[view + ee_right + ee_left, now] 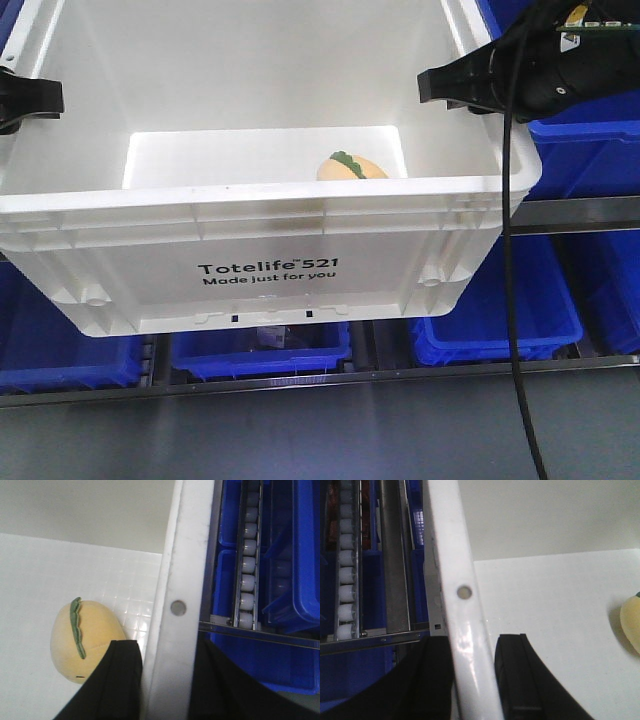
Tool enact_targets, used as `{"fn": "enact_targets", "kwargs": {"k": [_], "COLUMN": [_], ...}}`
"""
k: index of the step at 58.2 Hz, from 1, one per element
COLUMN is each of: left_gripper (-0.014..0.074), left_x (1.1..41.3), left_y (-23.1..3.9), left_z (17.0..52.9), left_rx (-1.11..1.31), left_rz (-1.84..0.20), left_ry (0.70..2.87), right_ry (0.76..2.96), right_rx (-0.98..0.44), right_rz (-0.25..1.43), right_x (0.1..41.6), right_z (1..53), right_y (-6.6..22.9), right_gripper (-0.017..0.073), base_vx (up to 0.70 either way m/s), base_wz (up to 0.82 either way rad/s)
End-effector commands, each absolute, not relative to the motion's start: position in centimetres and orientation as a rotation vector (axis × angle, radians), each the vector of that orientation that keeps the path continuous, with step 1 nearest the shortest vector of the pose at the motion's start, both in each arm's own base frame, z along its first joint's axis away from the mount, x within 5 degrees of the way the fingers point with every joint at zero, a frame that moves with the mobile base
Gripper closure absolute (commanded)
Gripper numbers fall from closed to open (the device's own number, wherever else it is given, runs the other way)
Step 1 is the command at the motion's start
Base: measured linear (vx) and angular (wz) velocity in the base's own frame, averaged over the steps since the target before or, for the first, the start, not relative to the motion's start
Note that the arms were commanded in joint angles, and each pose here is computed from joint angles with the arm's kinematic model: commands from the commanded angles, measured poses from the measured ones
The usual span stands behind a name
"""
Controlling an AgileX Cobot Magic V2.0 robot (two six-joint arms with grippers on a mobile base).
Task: Place moving items into box and shelve
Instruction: 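Carry the tote with both grippers up to the roller shelf front, then hold the tote over the roller shelf with both grippers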
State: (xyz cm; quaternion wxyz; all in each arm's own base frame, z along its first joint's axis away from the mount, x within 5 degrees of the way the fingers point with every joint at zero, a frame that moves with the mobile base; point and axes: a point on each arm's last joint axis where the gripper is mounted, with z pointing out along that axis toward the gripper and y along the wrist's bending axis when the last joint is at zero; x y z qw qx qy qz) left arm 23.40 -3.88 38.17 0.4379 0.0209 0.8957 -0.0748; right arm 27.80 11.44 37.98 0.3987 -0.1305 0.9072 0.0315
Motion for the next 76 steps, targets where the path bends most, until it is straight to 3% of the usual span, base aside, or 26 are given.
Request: {"fn": "enact_targets", "kwargs": {"k": [1, 76], "left_gripper": [0.0538, 0.0538], "left_x": [23.10, 23.10], "left_y": [-3.78, -3.78], "left_z": [41.70, 41.70], "left_rx": [0.086, 0.086], "left_rz": [-0.169, -0.169], "left_ry": [1.981, 1.981], "right_ry": [2.075, 2.072], "right_rx": [-0.344, -0.345], "right_rz": [0.067, 0.068], "right_x": [27.48, 27.50], "right_z": [41.71, 41.73], "right_y": [10.83, 10.84], "right_gripper": [0.0449, 0.0449], "base_vx": [0.08, 0.09], "base_wz": [0.14, 0.02]}}
